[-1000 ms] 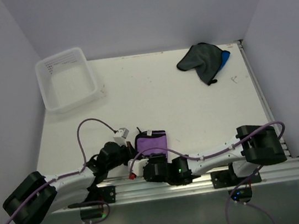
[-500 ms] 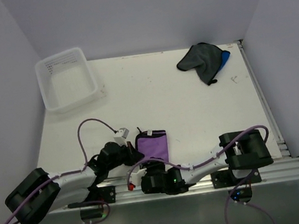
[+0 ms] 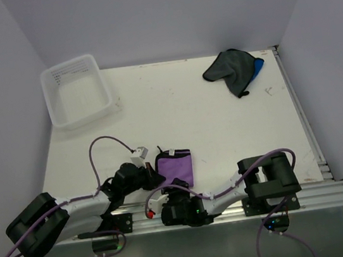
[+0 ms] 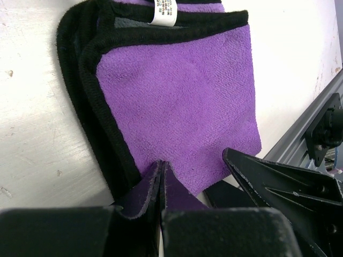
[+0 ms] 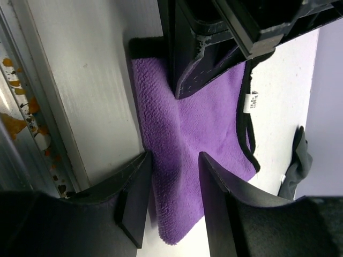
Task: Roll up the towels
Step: Roll the towel
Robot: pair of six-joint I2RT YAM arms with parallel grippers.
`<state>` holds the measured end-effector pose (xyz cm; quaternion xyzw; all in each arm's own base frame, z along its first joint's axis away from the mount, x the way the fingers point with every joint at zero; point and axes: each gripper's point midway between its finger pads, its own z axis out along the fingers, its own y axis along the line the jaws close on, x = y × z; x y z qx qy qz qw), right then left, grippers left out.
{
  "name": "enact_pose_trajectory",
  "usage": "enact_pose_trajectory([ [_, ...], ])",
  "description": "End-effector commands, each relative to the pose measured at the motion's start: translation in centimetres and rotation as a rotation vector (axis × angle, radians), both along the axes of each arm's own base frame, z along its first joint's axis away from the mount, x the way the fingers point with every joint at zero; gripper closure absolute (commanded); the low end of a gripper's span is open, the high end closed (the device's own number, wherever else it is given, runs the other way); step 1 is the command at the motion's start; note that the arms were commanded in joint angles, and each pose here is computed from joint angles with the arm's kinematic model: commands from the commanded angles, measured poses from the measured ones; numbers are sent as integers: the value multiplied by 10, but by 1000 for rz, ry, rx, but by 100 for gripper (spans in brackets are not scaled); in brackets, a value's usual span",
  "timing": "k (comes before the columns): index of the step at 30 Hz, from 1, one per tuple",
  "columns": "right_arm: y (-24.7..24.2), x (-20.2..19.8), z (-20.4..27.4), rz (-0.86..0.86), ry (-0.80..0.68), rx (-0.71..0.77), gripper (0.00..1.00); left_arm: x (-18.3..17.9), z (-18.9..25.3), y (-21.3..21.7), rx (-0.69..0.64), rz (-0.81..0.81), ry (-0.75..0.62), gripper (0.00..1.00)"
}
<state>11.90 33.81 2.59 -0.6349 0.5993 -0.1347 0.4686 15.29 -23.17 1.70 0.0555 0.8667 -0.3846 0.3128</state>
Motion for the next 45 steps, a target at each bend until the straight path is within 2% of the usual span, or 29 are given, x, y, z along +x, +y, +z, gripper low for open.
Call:
enact_pose_trajectory([
  [1,-2,-3,-19,-2,14,-38,55,-4,-6,2,9,-2,14,100],
  [5,-5,-2,-25,-12,4,-58,61,-5,-6,3,11,-2,16,100],
  [10,-5,-3,-28,-5,20,-60,75,-5,-5,2,10,-7,15,100],
  [17,-5,-10,-35,12,74,-57,82,-5,-5,1,10,-13,14,100],
  [21,-2,-19,-35,36,145,-36,100,-4,-4,1,11,-16,10,100],
  [33,9,-15,-12,7,461,147,100,-6,-3,1,7,-22,7,100],
  [45,2,-14,-16,-19,765,207,100,-7,-3,2,4,-22,8,100],
])
